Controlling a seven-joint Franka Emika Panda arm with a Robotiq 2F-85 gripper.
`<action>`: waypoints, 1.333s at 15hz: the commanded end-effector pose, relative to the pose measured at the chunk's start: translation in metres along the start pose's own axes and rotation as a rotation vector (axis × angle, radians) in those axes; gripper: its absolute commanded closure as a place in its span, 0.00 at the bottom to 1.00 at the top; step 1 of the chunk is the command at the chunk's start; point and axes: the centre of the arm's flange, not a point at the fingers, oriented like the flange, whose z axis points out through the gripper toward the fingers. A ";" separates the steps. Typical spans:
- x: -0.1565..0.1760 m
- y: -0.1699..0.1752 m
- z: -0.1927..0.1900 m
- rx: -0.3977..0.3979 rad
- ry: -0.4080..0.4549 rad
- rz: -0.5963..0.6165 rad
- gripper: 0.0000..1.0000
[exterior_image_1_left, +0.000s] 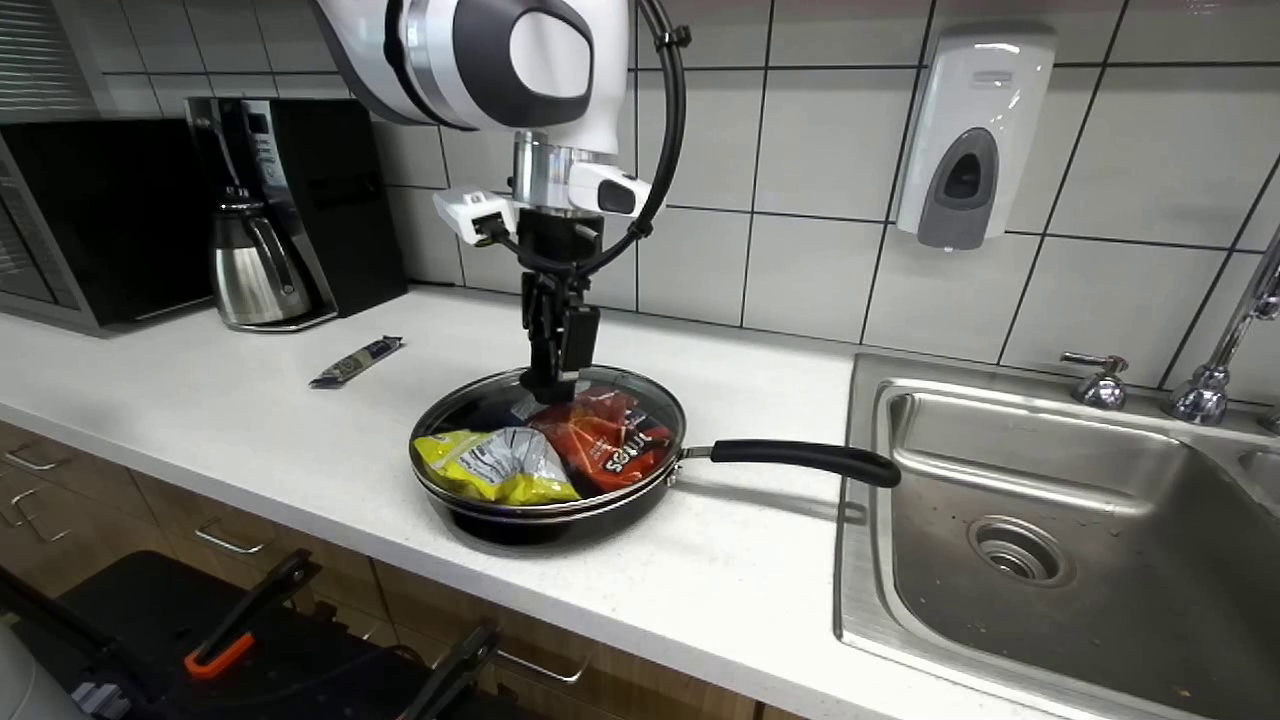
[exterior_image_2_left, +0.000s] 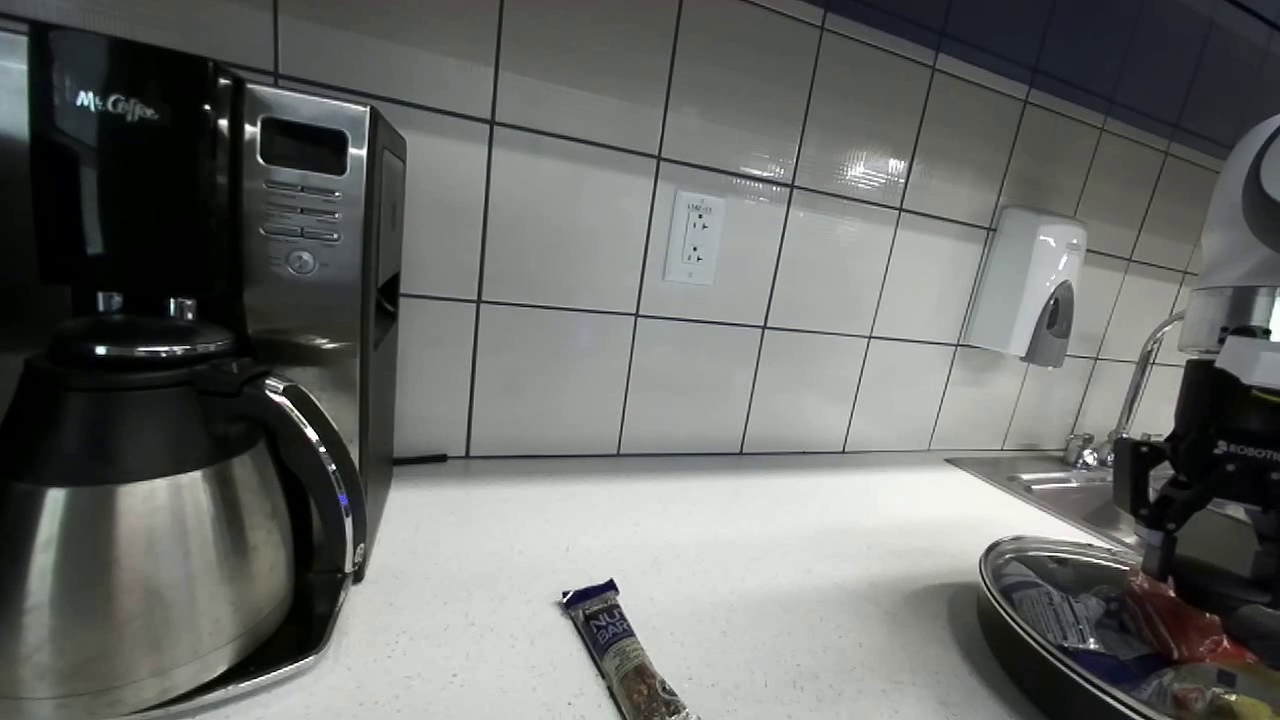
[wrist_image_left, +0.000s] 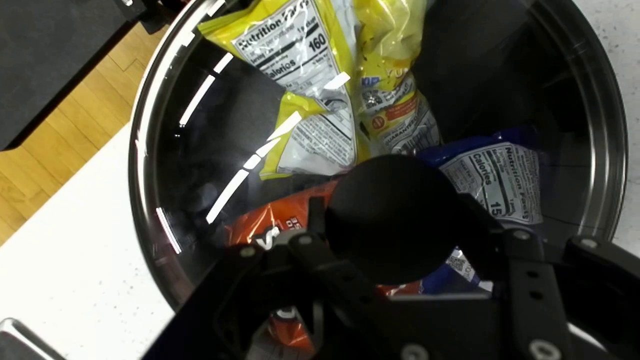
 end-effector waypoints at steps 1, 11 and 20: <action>0.005 -0.007 -0.005 0.029 0.015 -0.013 0.61; 0.004 -0.007 0.002 0.041 0.006 0.009 0.61; 0.001 -0.005 0.001 0.029 0.013 0.021 0.07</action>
